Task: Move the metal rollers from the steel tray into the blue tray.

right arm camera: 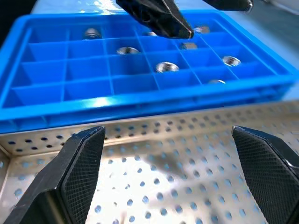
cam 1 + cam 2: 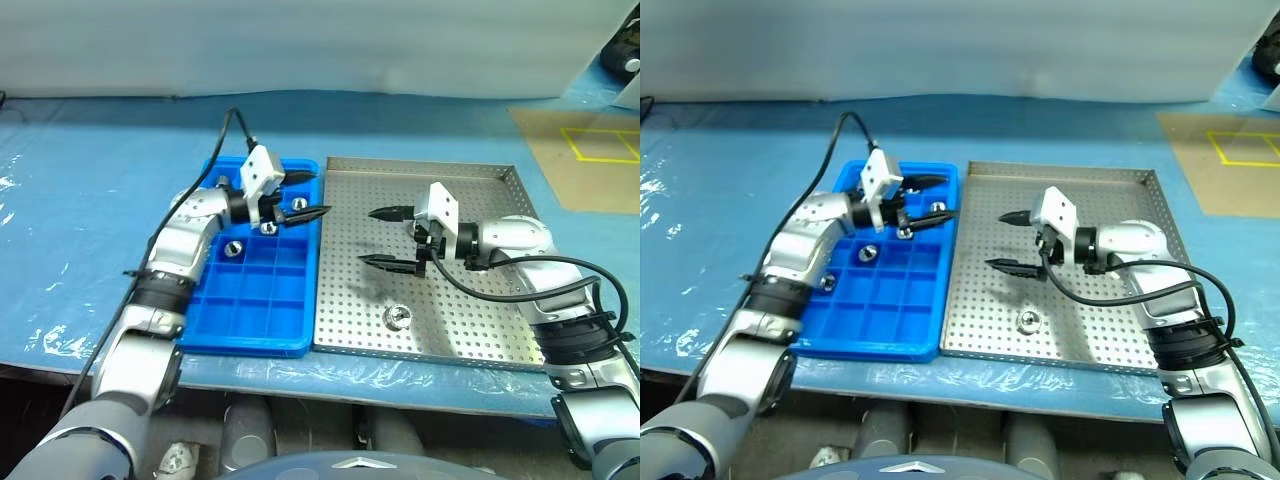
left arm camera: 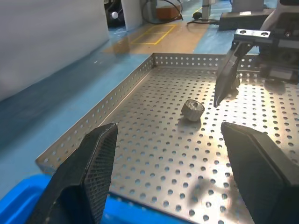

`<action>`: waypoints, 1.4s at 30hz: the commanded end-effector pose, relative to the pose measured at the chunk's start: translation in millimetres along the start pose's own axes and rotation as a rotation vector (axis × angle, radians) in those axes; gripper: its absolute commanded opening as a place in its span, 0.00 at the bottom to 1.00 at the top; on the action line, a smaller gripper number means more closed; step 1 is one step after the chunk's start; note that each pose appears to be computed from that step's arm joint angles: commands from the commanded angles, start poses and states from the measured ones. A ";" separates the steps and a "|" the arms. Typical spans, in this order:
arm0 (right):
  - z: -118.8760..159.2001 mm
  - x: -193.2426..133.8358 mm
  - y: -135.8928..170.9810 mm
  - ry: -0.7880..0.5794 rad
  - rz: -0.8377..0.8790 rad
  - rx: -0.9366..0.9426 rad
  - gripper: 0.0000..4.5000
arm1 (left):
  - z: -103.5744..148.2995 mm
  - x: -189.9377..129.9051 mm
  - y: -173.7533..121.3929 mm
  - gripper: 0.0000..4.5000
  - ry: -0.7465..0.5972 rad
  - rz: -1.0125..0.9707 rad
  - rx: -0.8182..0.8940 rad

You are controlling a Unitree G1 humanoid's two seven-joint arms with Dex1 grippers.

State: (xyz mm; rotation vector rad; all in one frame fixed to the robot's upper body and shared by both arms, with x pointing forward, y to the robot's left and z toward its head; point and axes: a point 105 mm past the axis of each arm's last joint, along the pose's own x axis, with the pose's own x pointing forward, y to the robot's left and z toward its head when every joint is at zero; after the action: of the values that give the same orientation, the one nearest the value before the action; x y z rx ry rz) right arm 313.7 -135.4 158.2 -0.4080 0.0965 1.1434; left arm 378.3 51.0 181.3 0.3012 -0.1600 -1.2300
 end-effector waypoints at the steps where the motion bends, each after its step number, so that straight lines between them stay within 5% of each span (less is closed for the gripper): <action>1: 10.7 -16.7 -2.0 -0.023 -0.080 -0.030 1.00 | -14.2 17.4 -4.0 0.83 0.051 -0.063 0.050; 11: -5.3 -45.5 31.8 0.041 -0.207 0.064 1.00 | 4.5 45.3 -85.7 0.83 -0.081 -0.565 0.025; 18: -5.0 -55.2 48.3 0.072 -0.253 0.104 1.00 | -19.6 47.8 -127.8 0.83 -0.030 -0.741 0.095; 42: -6.6 -65.9 60.8 0.101 -0.325 0.144 1.00 | -70.7 61.5 -144.5 0.83 0.108 -0.747 0.191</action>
State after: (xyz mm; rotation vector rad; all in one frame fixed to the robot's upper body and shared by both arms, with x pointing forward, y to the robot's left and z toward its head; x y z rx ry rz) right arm 235.0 -175.0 140.5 -0.3010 0.2448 0.7932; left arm 289.8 -42.6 77.1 0.6060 -0.0993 -1.9368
